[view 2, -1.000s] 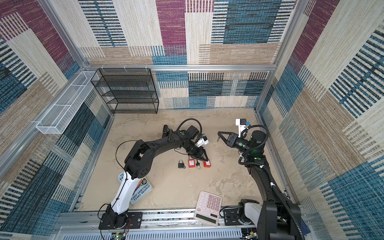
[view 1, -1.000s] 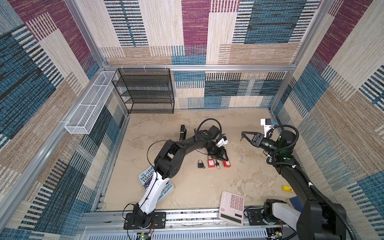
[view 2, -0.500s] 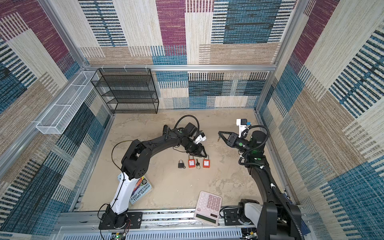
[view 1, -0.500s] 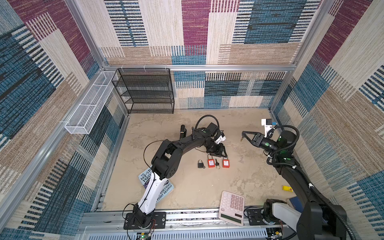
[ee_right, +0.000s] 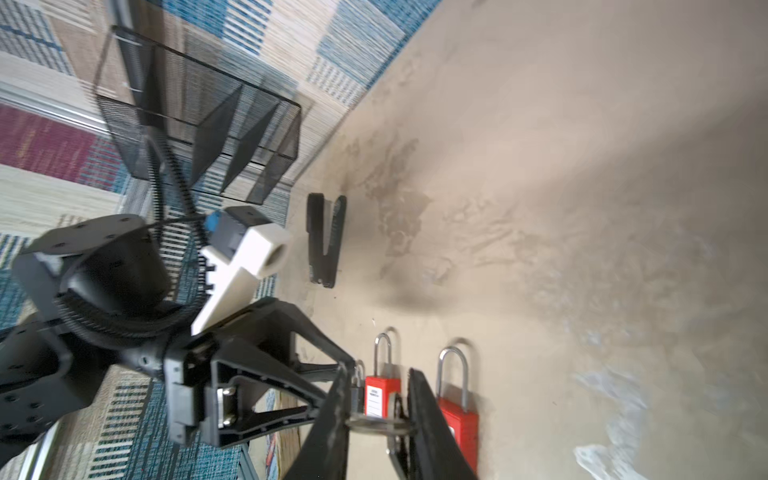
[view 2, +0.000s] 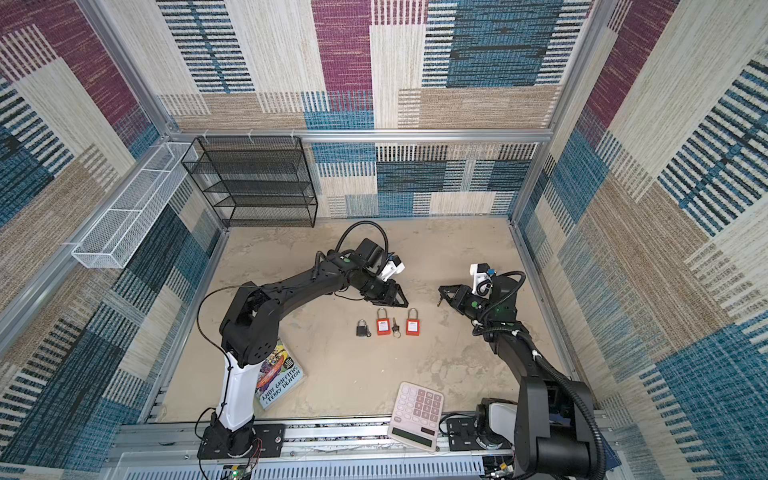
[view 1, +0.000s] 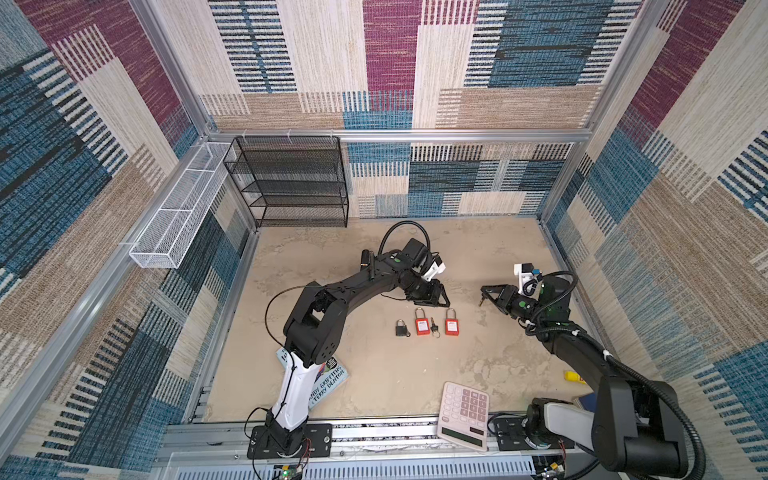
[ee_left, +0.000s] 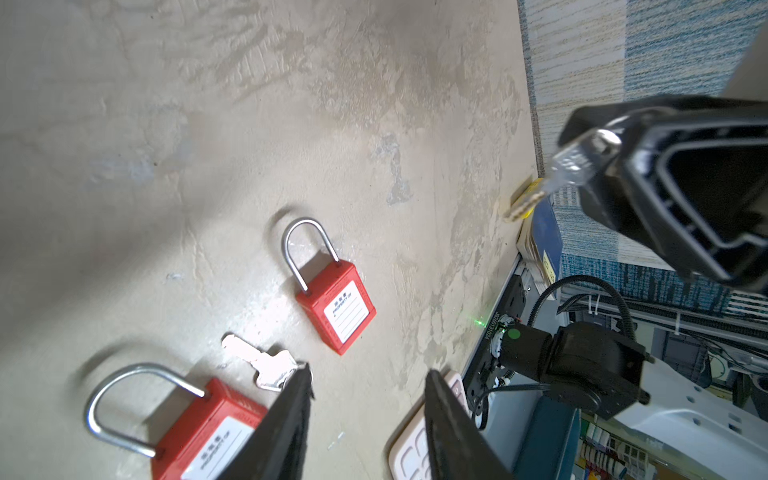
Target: Lock with the key
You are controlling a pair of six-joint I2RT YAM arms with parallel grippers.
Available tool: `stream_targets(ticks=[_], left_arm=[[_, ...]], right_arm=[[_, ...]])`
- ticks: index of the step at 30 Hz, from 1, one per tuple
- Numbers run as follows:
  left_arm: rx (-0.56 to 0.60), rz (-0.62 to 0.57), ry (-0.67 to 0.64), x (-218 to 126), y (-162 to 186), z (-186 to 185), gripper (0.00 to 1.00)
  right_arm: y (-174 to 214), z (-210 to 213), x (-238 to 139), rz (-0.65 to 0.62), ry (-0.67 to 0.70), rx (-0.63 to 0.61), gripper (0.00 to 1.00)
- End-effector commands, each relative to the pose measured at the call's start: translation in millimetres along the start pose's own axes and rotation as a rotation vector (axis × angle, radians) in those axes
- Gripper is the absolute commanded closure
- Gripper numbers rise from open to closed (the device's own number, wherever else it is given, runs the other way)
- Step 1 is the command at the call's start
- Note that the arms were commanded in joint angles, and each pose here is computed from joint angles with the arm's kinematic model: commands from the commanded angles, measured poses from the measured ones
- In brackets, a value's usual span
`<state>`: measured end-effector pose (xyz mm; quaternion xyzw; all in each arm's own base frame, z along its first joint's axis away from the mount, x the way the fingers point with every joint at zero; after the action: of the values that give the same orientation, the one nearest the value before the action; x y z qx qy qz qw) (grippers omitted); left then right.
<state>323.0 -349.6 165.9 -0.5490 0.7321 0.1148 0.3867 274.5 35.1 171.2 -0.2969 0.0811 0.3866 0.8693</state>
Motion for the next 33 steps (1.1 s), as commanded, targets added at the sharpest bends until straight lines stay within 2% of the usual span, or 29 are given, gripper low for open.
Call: stream_targets(ticks=[1,6,16,23,29,33], left_arm=[[0.013,-0.016,-0.005,-4.3,5.9,0.5,0.54],[-0.017,-0.014,0.012,-1.2,13.8,5.9,0.54],[-0.015,-0.030,0.014,-9.3,19.7,8.5,0.54],[-0.023,-0.043,0.009,-13.6,23.3,12.2,0.54],[-0.032,-0.038,0.014,-11.7,24.2,14.1,0.54],[-0.035,-0.033,0.014,-11.8,25.1,14.5,0.54]], right_arm=[[8.2,-9.6,5.5,-0.003,0.080,-0.030,1.00],[21.2,-14.1,26.2,0.041,0.181,-0.116,1.00],[12.7,-18.6,48.5,0.104,0.217,-0.218,1.00],[24.4,-21.2,57.2,0.163,0.278,-0.275,1.00],[37.0,-18.6,56.7,0.190,0.286,-0.253,1.00],[42.1,-18.1,52.0,0.183,0.298,-0.247,0.93]])
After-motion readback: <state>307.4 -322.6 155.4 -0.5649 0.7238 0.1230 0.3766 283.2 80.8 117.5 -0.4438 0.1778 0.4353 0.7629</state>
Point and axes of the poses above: each gripper's point midway between its finger pads, its own x axis out along the fingers, its own z axis along the line the jaws close on, y = z × x, the point moved 8 cm from there along -x, back along the fingers, and after that the axes turned 1 degree about -x, right-handed, at the moved point
